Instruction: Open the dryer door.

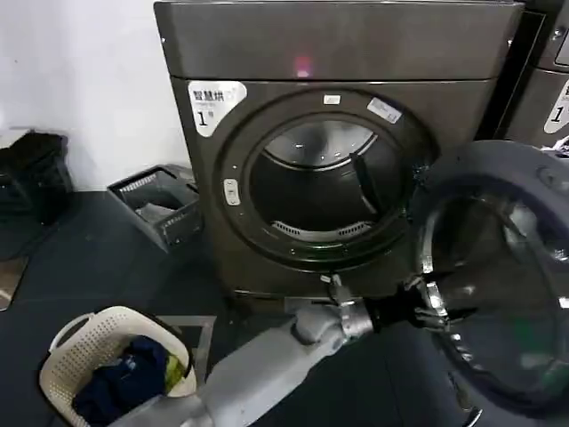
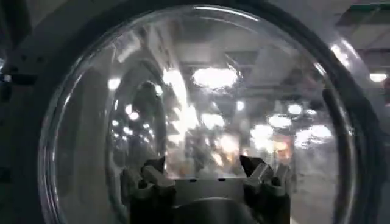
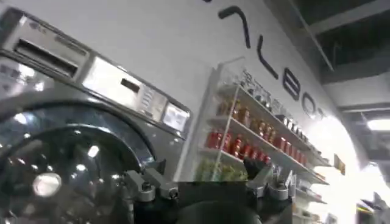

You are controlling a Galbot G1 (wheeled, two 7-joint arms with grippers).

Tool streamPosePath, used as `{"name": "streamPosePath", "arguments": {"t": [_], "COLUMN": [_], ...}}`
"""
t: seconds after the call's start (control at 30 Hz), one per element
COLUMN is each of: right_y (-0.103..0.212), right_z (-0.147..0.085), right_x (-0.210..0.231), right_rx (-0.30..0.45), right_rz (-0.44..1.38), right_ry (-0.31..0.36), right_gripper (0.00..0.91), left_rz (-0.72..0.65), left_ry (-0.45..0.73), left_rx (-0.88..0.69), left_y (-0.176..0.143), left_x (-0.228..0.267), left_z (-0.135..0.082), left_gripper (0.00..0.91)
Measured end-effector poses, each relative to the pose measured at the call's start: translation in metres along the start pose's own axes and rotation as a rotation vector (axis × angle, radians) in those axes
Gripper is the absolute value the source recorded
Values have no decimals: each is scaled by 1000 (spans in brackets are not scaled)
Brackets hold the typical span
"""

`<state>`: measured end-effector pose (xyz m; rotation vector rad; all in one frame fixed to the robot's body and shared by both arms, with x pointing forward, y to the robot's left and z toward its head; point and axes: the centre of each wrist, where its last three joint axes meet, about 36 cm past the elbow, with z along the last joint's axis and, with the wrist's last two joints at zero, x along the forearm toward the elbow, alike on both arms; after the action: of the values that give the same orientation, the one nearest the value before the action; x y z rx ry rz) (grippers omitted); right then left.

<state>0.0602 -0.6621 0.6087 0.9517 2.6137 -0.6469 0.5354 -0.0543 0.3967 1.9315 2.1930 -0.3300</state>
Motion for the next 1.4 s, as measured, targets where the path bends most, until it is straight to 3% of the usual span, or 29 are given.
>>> {"name": "streamPosePath", "arguments": {"t": [0.3,0.73,1.0,1.2,1.4], "right_y": [-19,-16,-16,-15,-11], "right_z": [-9,-10,-9,-6,-5], "right_x": [6,9,10,11,10], "right_rx": [45,50,53,51,50], "right_rz": [139,125,122,123,110], "right_ry": [32,15,12,12,3], "right_gripper": [907,907,907,907,907], "left_rz": [-22,-141,-143,-136,-220], "left_ry": [3,107,103,52,-104], "left_rx": [-36,-147,-181,-196,-222], "left_y": [-6,22,34,27,14], "left_x": [-37,-16,-14,-15,-17], "left_z": [10,28,24,27,31], "left_gripper": [907,907,907,907,907]}}
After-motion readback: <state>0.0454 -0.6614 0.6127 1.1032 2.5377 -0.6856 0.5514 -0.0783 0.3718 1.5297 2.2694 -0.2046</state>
